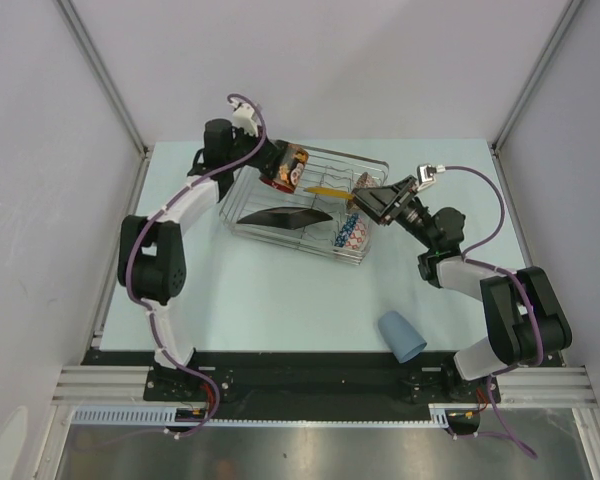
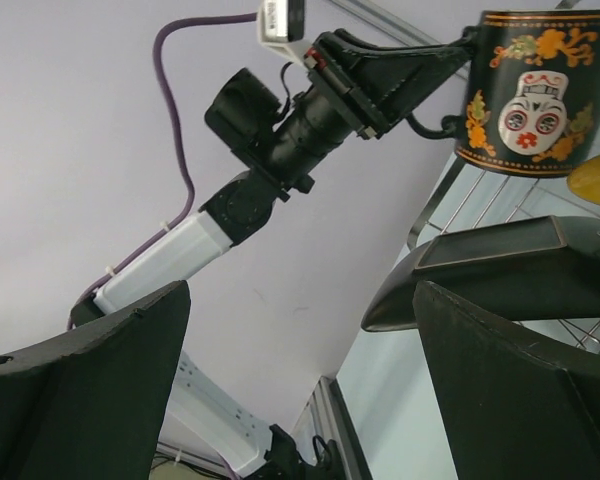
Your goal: Load the mixed dishes into the dish rack
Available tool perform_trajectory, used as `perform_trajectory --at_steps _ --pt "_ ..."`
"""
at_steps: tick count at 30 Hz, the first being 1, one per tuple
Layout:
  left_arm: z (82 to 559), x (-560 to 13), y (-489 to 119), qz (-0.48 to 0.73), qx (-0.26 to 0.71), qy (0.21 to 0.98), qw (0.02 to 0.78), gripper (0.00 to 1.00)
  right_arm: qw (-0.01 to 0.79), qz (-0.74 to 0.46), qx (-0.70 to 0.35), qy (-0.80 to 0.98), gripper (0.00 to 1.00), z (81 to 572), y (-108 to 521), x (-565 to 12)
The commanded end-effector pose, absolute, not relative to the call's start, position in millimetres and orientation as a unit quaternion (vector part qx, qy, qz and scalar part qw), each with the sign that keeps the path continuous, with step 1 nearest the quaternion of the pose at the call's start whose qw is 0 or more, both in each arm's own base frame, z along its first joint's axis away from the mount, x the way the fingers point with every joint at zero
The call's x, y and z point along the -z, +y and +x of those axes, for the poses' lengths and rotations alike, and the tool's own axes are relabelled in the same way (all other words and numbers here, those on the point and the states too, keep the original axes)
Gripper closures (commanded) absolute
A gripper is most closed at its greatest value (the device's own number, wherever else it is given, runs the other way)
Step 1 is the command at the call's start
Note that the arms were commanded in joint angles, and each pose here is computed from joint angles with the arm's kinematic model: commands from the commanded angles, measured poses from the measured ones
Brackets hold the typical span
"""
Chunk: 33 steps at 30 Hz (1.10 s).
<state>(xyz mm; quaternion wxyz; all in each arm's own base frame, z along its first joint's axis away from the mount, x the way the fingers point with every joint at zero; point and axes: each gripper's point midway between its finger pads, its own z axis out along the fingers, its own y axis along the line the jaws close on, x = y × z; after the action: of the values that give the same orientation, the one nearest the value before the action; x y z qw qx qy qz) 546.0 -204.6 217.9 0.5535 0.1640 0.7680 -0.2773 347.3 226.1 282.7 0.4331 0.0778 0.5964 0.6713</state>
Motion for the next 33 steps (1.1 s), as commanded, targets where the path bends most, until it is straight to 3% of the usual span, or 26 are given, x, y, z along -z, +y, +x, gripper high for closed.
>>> perform_trajectory --at_steps 1,19,33 --pt "545.6 -341.1 -183.7 0.168 0.242 0.639 0.711 1.0 0.447 0.054 -0.669 0.591 0.0 339.9 228.4 -292.4" --pt "567.7 -342.5 -166.6 0.042 0.273 0.577 0.769 1.0 0.425 0.042 -0.648 0.631 0.0 332.9 234.9 -280.9" --pt "595.6 -263.0 -166.0 0.07 0.261 0.594 0.757 0.99 0.411 0.036 -0.643 0.645 0.0 334.0 242.9 -279.7"
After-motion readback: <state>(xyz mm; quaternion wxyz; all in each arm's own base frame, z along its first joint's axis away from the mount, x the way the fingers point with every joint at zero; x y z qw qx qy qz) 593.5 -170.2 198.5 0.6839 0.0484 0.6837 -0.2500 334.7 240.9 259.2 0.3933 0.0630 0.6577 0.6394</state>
